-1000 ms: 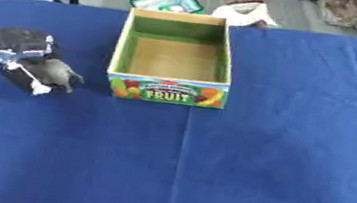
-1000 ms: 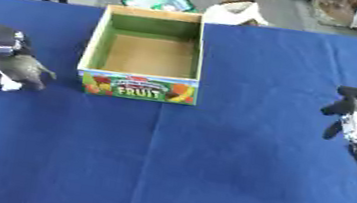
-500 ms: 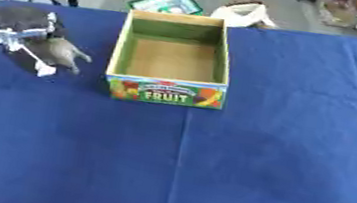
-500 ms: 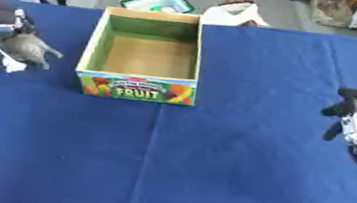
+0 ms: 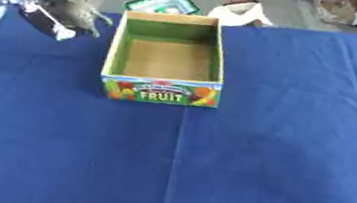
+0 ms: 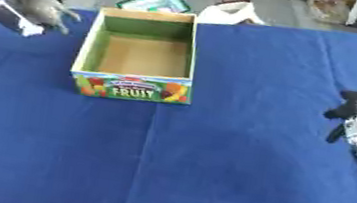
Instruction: Pick up objects on the table and place them in the box.
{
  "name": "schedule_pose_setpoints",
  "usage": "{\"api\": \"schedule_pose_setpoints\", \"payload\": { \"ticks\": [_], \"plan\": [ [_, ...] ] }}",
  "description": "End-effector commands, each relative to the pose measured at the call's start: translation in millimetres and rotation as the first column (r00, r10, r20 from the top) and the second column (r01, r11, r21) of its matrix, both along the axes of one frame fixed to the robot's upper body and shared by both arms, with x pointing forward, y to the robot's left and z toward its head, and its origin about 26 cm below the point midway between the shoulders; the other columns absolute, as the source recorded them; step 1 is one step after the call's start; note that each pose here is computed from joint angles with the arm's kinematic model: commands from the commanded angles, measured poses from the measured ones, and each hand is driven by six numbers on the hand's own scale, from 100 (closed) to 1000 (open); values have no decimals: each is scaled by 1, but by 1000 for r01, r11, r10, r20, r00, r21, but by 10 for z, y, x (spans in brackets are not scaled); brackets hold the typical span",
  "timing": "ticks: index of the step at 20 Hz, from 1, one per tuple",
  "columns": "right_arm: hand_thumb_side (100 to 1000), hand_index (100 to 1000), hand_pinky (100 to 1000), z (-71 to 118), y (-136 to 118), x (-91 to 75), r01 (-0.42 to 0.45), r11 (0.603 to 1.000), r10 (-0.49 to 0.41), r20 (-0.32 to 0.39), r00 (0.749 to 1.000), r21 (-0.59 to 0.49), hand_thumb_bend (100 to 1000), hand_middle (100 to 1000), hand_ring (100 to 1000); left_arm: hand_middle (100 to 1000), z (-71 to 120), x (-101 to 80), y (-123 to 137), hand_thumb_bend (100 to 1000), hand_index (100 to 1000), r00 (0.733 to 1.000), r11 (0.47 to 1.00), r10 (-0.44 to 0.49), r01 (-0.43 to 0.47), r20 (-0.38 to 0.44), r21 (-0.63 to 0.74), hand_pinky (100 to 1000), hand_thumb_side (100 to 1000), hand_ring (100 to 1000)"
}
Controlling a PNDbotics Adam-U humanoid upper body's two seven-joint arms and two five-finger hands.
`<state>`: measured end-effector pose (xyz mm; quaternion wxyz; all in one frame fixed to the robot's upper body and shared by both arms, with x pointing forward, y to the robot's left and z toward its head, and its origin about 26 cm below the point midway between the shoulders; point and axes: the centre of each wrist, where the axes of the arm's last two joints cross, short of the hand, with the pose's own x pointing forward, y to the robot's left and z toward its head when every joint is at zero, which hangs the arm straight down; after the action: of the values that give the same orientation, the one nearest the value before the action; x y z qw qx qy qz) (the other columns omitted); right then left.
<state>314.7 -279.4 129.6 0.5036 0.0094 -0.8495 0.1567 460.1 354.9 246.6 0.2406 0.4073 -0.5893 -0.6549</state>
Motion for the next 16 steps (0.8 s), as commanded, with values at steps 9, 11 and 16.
{"api": "schedule_pose_setpoints", "payload": {
  "ticks": [9,11,16],
  "plan": [
    [434,727,356,149,58,34,-54,998,56,44,997,-39,100,507,610,307,-93,230,-434,244,445,987,997,-49,58,152,-52,446,241,380],
    [434,727,356,153,65,36,-58,998,59,45,997,-38,100,507,610,344,-185,248,-489,262,477,988,997,-56,62,145,-40,476,262,413],
    [434,727,356,157,78,39,-63,997,64,47,997,-36,100,507,610,482,-430,270,-573,293,598,991,997,-70,73,114,-23,581,309,536]
  ]
}}
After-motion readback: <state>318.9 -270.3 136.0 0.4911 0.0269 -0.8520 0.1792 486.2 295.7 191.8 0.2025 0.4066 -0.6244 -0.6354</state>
